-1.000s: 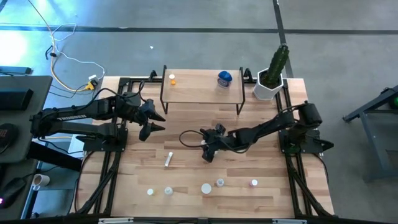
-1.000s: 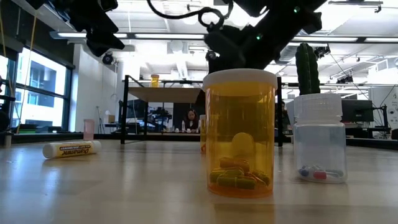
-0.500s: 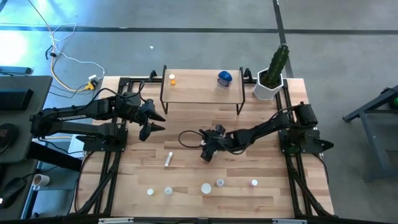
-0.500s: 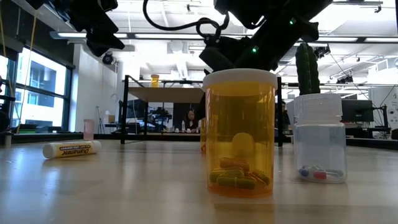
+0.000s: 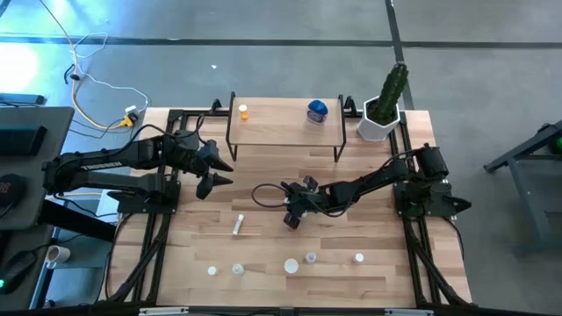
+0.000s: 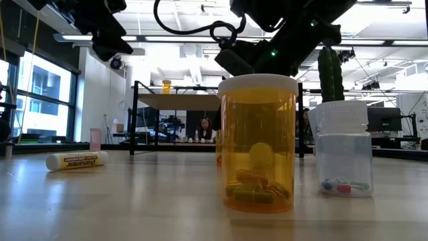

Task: Pick and place medicine bottles onto shelf by color
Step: Put the small orange pill bottle on the shelf

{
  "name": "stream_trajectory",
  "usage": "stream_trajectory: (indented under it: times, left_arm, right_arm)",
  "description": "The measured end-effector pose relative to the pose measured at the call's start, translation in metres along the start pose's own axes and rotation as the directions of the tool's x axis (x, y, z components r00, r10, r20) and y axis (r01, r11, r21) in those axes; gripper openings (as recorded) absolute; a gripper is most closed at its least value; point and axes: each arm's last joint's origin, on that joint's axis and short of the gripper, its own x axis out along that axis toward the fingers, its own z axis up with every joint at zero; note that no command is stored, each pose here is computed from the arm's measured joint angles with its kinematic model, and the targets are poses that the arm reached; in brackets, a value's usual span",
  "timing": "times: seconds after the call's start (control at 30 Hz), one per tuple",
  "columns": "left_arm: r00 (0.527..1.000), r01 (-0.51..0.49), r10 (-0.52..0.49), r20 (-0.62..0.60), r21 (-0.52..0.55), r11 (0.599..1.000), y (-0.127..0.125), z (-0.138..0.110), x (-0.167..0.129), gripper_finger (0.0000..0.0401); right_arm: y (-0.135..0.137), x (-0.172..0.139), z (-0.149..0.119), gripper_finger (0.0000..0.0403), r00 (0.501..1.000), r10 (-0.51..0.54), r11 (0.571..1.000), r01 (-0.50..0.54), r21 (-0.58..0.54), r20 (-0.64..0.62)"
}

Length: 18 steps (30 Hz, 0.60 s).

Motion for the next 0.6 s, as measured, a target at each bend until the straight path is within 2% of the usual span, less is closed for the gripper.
stream_trajectory:
  times: [0.4,0.6]
  left_arm:
    - [1.000,-0.009,0.009,-0.005,0.025,1.000,0.000,-0.001,0.000,0.0204]
    - [1.000,-0.022,0.022,-0.003,0.025,0.999,0.001,-0.001,0.000,0.0204]
  right_arm:
    - [0.000,0.000,0.001,0.0103,1.000,-0.005,1.000,0.005,0.004,0.000]
    - [0.005,-0.007,0.020,0.0102,1.000,0.003,1.000,-0.003,-0.004,0.025]
